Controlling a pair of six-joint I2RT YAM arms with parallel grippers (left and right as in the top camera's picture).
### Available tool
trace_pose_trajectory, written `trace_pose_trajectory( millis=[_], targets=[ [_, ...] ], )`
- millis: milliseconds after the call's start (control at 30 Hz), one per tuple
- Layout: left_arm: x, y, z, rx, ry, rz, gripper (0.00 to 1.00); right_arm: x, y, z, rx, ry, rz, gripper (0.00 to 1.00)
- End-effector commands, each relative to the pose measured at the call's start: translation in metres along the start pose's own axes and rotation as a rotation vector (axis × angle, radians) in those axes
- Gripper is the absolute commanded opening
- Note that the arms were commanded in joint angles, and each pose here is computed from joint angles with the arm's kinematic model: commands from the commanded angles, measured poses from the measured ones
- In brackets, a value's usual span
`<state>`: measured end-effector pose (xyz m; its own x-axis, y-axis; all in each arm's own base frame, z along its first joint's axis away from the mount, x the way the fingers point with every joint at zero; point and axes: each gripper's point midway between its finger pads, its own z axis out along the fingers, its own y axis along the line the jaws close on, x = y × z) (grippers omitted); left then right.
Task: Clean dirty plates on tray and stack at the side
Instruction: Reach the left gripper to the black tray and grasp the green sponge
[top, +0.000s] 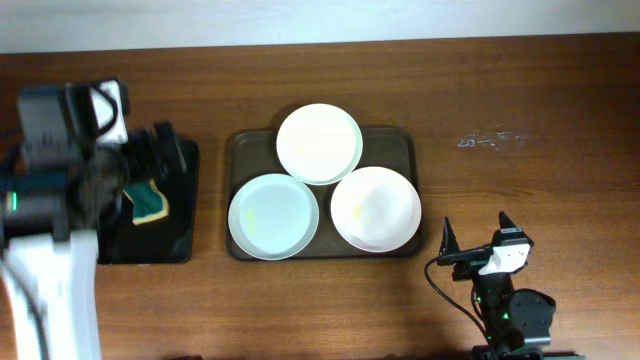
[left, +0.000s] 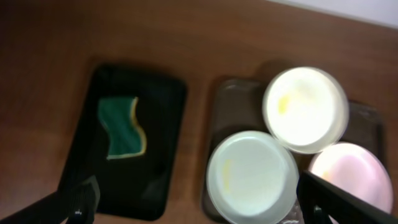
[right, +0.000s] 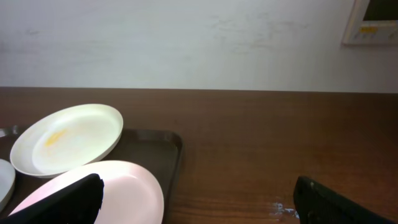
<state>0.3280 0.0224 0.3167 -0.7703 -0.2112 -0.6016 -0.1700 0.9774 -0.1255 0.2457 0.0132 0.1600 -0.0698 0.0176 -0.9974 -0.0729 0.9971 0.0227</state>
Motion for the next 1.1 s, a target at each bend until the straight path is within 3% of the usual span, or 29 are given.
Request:
trace_pose_trajectory(
  millis=[0,133,167,533,600,700,733,767,800,833,867,933,967,1067],
  targets=[
    [-0.004,0.051,0.050,-0.142,0.130,-0.109,1.00,0.003,0.001,0.000,-0.006,0.003,-0.004,0.98],
    [0.029,0.100,0.102,-0.212,0.355,-0.240,0.99,0.003,0.002,0.000,-0.006,0.003,-0.003,0.98],
    [0.049,0.114,0.128,-0.221,0.468,-0.278,0.99,0.003,0.001,0.000,-0.006,0.003,-0.003,0.98],
    [0.134,0.139,0.262,-0.234,0.814,-0.303,0.98,0.003,0.001,0.000,-0.005,0.003,-0.004,0.98],
    [0.138,0.141,0.272,-0.233,0.814,-0.303,0.84,0.003,0.002,0.000,-0.006,0.003,-0.004,0.98],
    [0.142,0.142,0.280,-0.232,0.804,-0.302,0.49,0.003,0.001,0.000,-0.006,0.003,-0.003,0.98],
    [0.143,0.142,0.280,-0.232,0.804,-0.303,0.50,0.003,0.001,0.000,-0.005,0.003,-0.004,0.98],
    [0.143,0.142,0.280,-0.233,0.804,-0.302,0.79,0.003,0.002,0.000,-0.006,0.003,-0.004,0.98],
    [0.141,0.143,0.282,-0.233,0.796,-0.302,0.95,0.003,0.002,0.000,-0.006,0.003,-0.004,0.98],
    [0.139,0.144,0.284,-0.234,0.780,-0.300,0.99,0.003,0.001,0.000,-0.006,0.003,-0.003,0.98],
    [0.138,0.144,0.285,-0.236,0.776,-0.299,0.88,0.003,0.001,0.000,-0.006,0.003,-0.004,0.98],
    [0.136,0.145,0.287,-0.235,0.765,-0.298,0.24,0.003,0.001,0.000,-0.006,0.003,-0.003,0.98],
    [0.136,0.145,0.287,-0.236,0.765,-0.299,0.00,0.003,0.002,0.000,-0.006,0.003,-0.003,0.98],
    [0.119,0.146,0.274,-0.235,0.759,-0.305,0.00,0.003,0.002,0.000,-0.006,0.003,-0.003,0.98]
  ],
)
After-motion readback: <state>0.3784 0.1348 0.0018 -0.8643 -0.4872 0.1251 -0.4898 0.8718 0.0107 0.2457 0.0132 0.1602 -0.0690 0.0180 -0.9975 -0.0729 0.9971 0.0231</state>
